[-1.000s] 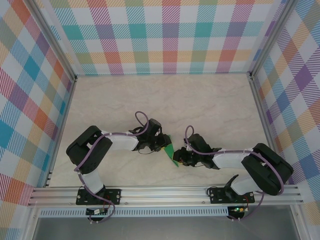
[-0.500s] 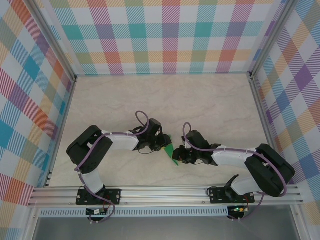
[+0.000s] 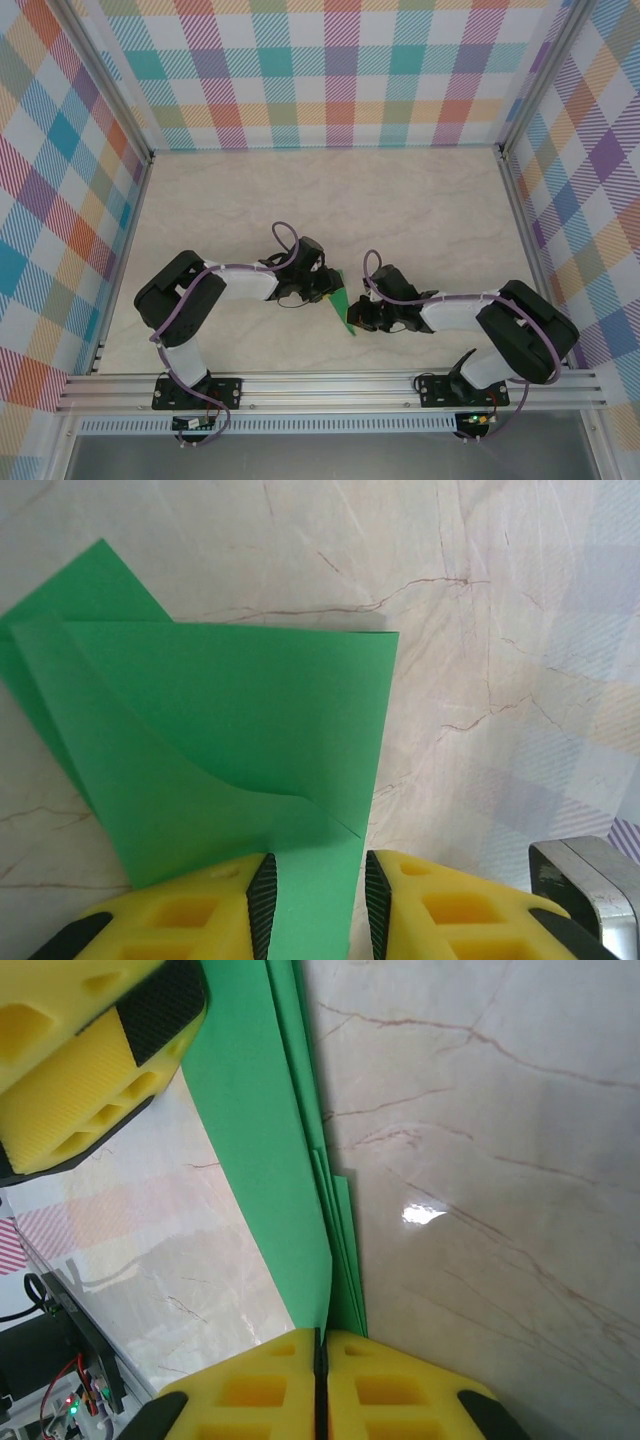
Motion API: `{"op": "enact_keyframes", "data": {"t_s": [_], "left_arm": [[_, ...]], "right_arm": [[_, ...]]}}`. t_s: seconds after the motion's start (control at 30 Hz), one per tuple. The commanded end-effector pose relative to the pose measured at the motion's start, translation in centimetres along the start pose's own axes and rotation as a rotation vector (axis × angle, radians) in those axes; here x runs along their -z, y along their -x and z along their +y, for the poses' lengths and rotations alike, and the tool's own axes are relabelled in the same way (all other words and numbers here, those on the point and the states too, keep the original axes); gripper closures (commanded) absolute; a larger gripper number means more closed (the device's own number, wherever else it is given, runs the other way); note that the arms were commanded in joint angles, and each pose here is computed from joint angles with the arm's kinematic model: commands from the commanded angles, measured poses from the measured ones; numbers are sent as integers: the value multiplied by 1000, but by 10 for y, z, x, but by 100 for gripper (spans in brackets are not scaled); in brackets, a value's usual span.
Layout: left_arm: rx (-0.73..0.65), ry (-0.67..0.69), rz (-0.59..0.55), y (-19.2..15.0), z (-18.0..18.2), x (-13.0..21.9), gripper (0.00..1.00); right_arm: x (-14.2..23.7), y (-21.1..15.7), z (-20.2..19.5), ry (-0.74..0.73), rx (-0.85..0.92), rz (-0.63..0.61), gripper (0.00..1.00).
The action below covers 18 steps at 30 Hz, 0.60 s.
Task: Fold a paper plane with a square sheet of paper (pick it up from the middle)
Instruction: Fold the wing for the fifth time at the center of the table.
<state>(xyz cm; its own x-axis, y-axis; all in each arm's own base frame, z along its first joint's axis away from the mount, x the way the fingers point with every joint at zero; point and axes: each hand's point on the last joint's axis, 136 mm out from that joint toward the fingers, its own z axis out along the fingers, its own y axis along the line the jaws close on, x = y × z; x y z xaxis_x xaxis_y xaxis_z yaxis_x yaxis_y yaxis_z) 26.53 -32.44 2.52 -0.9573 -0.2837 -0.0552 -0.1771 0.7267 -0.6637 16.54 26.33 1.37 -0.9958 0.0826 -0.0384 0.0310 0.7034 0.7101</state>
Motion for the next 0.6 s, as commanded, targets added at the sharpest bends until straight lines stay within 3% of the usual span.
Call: {"op": "enact_keyframes", "data": {"t_s": [0.0,0.37,0.57], "left_arm": [[8,124,30,-10,32,-10,67],[5,125,39,-12,33,-11,68],[5,121,42,-12,32,-11,68]], "right_arm": [[0,-23,-21,-53,-28,80,88],[24,-7,12,-22,30,9,80],[18,-8,12,-13,26,33,87]]}}
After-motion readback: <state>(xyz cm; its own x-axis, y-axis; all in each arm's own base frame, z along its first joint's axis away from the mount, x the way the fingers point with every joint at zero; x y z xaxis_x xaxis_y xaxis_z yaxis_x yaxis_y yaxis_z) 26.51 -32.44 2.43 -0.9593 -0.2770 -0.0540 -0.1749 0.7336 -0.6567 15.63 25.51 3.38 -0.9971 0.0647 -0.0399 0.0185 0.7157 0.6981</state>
